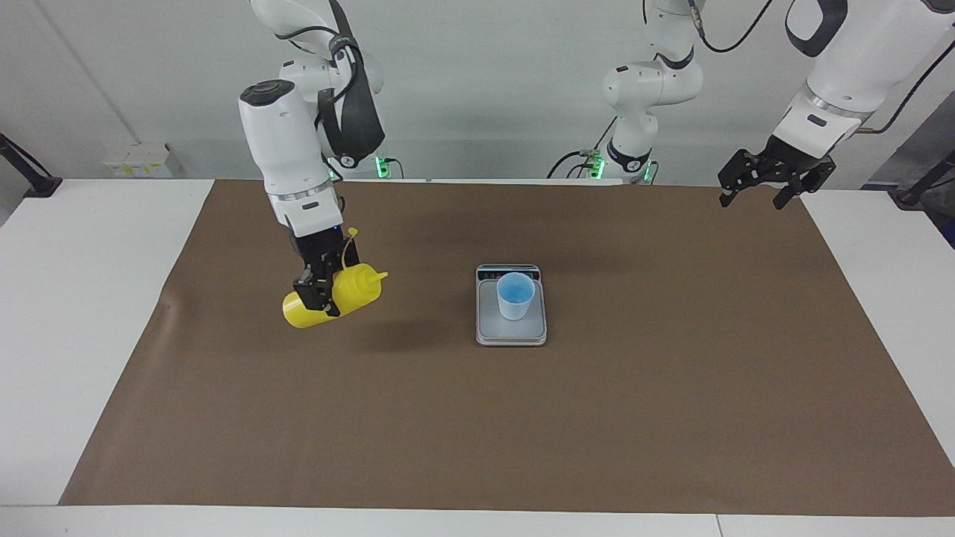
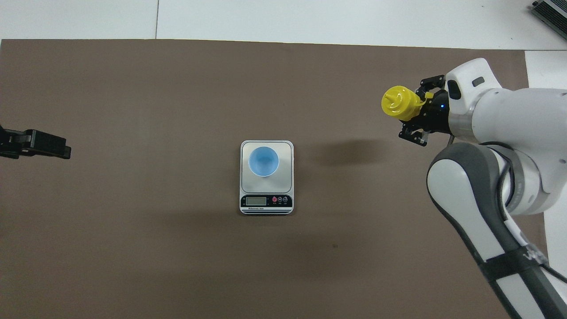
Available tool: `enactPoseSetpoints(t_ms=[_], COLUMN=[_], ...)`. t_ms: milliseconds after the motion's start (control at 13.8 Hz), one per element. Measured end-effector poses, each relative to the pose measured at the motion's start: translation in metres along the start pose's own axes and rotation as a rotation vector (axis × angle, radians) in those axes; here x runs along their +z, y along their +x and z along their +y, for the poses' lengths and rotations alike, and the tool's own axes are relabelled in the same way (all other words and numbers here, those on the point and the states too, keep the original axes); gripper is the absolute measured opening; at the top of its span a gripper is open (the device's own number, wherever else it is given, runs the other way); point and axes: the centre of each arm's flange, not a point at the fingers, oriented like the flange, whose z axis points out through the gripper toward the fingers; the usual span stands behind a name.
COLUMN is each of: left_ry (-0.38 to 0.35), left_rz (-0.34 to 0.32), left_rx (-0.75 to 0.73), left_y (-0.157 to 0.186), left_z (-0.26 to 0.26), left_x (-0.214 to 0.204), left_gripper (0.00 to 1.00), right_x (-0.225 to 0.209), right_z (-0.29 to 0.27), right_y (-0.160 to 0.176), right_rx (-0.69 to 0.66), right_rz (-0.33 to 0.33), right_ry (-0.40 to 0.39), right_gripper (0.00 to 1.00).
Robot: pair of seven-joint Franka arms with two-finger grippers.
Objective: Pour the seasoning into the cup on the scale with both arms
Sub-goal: 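Carry the bottle over the cup and tilt it with the right gripper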
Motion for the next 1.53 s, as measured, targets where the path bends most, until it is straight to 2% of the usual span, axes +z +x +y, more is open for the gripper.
enactPoseSetpoints(t_ms=[291,726,944,1162,1380,1525], left_ry=[0.000,0.000,0.000,0.000,0.000,0.000], left_rz=[0.000,0.000,0.000,0.000,0.000,0.000], left_rx=[0.000,0.000,0.000,0.000,0.000,0.000], left_y=[0.000,0.000,0.000,0.000,0.000,0.000], left_z=[0.000,0.000,0.000,0.000,0.000,0.000], left_x=[0.000,0.000,0.000,0.000,0.000,0.000], left_gripper=[1.00,1.00,1.00,1.00,1.00,1.00], right_x=[0.010,0.039,0.045,0.036,0.029,0.039], right_z=[-0.007,0.005,-0.021,-0.052,-0.060,-0.076], right_y=[0.019,0.044,0.086,0.134,0.159,0.173], right_rx=[-0.146,-0.308,-0.421,-0.475,-0.547,-0.566], right_rz=[-0.134,-0.250,-0.268,-0.295,-0.337,-0.352], right_ry=[-0.053,-0.123,-0.133,-0.143,-0.185,-0.195], right_gripper=[0.48,0.48,0.48,0.48,0.48,0.48])
